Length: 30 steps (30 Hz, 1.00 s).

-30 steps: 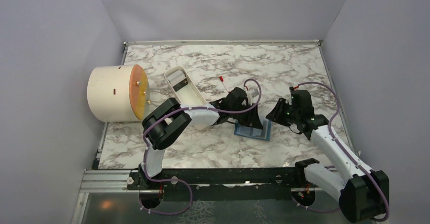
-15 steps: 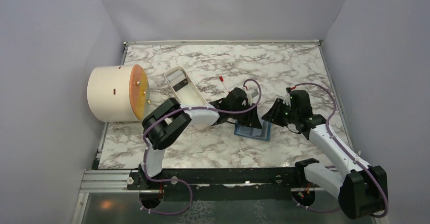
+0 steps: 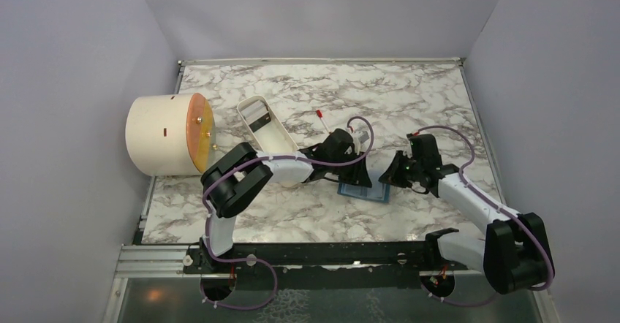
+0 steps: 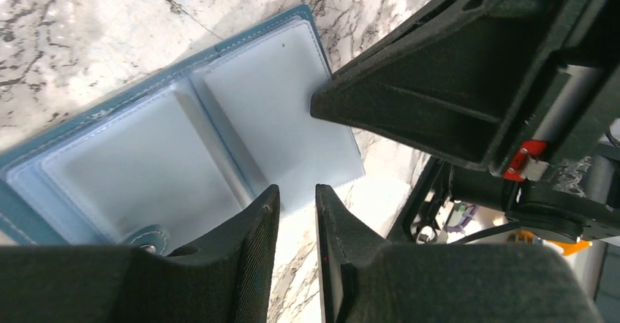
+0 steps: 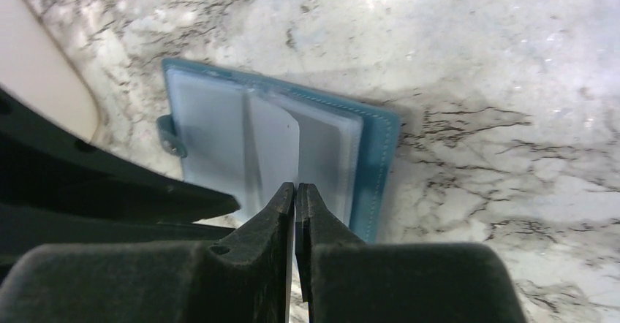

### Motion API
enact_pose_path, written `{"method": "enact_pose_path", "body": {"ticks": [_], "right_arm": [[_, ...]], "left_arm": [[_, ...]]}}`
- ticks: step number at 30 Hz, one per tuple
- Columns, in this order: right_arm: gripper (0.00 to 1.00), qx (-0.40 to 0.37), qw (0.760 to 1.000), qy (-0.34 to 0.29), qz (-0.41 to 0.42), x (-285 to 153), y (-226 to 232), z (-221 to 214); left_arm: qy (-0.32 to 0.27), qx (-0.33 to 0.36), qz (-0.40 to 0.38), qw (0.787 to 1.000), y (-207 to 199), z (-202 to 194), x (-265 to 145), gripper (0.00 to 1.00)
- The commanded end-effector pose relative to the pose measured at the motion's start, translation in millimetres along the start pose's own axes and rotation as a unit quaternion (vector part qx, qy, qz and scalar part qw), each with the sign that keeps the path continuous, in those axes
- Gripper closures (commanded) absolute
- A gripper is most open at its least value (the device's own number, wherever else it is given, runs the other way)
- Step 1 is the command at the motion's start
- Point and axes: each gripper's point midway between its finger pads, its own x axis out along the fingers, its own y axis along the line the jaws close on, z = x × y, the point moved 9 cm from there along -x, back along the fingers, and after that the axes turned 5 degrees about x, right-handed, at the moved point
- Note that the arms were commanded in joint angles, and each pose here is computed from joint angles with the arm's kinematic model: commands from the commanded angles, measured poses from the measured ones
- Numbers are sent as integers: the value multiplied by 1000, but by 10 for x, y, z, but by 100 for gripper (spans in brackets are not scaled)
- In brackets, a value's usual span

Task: Put the credit cards into the card holder
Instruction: Turn over the card slot in the card holder.

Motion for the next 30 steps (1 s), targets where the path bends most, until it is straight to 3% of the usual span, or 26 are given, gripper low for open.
{"method": "enact_pose_path", "body": {"ticks": [1,9,15,21,26,30], "right_arm": [[95,-27,998,-26,-56,46,-91,91],[95,-28,995,-29,-92,101,-179,93],[83,-27,991,-51,-119,-21,-113,212],[76,-54,988,-91,-110,-328,78,383],[74,-62,993,-94,-48,-490,290,431],[74,-58,995,-82,-4,-520,407,389]], "left_arm": [[-19,30,25,999,-51,86,-72,74],[-7,16,-1,1000,10,32,75,86],[-6,8,-6,1000,7,34,99,86],[-36,57,32,997,-116,214,-117,70],[-70,106,77,989,-201,479,-422,55],[-105,124,129,978,-103,742,-803,52]]}}
